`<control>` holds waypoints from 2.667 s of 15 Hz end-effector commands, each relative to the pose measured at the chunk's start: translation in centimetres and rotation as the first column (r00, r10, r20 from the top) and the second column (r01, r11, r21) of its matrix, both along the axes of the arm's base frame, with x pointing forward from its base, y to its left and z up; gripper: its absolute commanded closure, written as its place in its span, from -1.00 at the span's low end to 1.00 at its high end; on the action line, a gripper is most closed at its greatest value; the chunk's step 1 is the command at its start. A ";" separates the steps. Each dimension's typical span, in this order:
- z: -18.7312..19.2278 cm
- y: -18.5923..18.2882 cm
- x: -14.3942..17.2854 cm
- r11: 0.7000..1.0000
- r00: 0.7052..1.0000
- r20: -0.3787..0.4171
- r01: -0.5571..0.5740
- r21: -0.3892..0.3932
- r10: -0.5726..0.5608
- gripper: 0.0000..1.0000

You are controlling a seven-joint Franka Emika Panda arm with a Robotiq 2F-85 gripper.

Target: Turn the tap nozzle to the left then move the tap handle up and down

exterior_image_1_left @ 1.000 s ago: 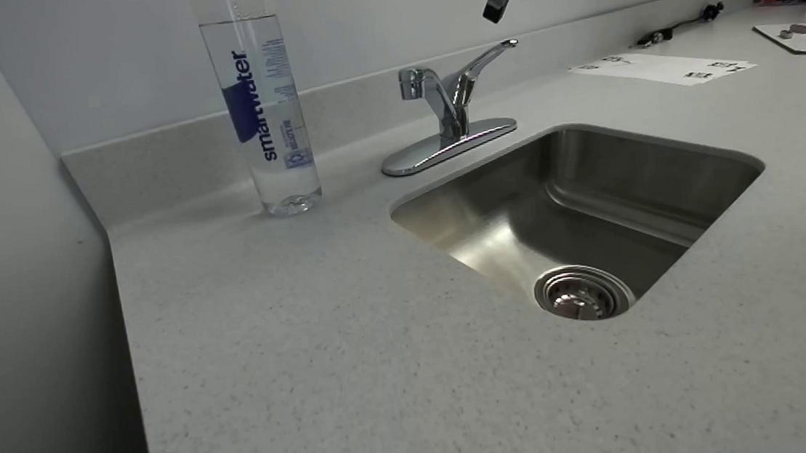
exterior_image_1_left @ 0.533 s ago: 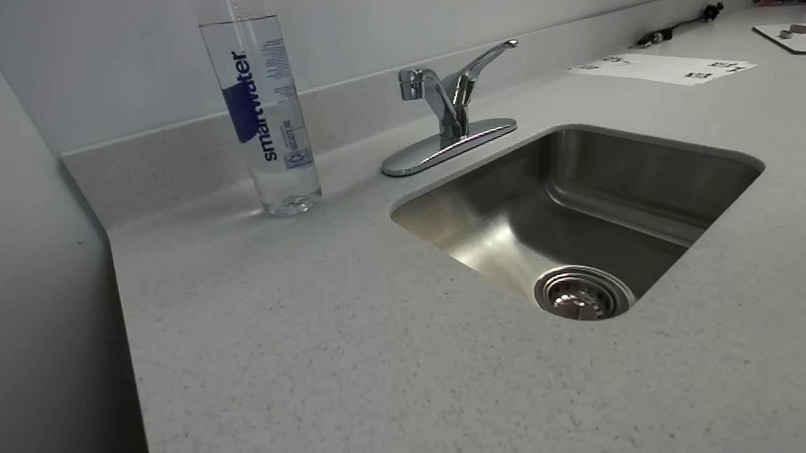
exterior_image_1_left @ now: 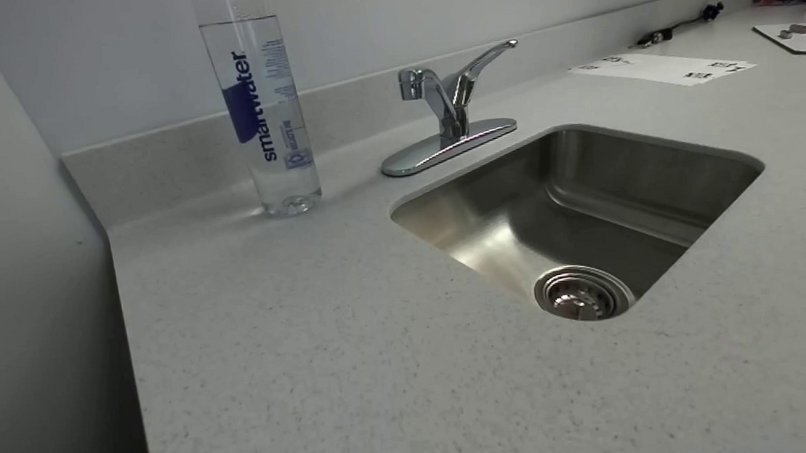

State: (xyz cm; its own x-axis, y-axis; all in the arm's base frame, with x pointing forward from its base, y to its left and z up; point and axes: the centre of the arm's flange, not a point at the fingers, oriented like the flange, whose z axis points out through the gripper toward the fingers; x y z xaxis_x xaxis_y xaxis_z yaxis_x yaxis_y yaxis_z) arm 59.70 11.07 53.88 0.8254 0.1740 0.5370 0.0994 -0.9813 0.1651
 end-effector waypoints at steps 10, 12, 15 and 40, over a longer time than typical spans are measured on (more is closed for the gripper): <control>5.6 -3.8 -5.9 0.993 0.997 -0.052 -0.054 0.101 0.059 -1.00; 5.6 -4.0 -6.3 0.992 0.996 -0.054 -0.064 0.107 0.070 -1.00; 5.5 -4.3 -6.8 0.991 0.995 -0.060 -0.076 0.111 0.083 -1.00; 4.8 -3.5 -5.3 0.993 0.995 -0.071 -0.064 0.097 0.072 -1.00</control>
State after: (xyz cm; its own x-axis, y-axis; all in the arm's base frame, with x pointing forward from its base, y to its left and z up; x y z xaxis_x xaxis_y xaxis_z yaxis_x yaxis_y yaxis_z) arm 54.36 7.54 58.65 0.8518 0.1824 0.4910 0.1750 -0.9826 0.0614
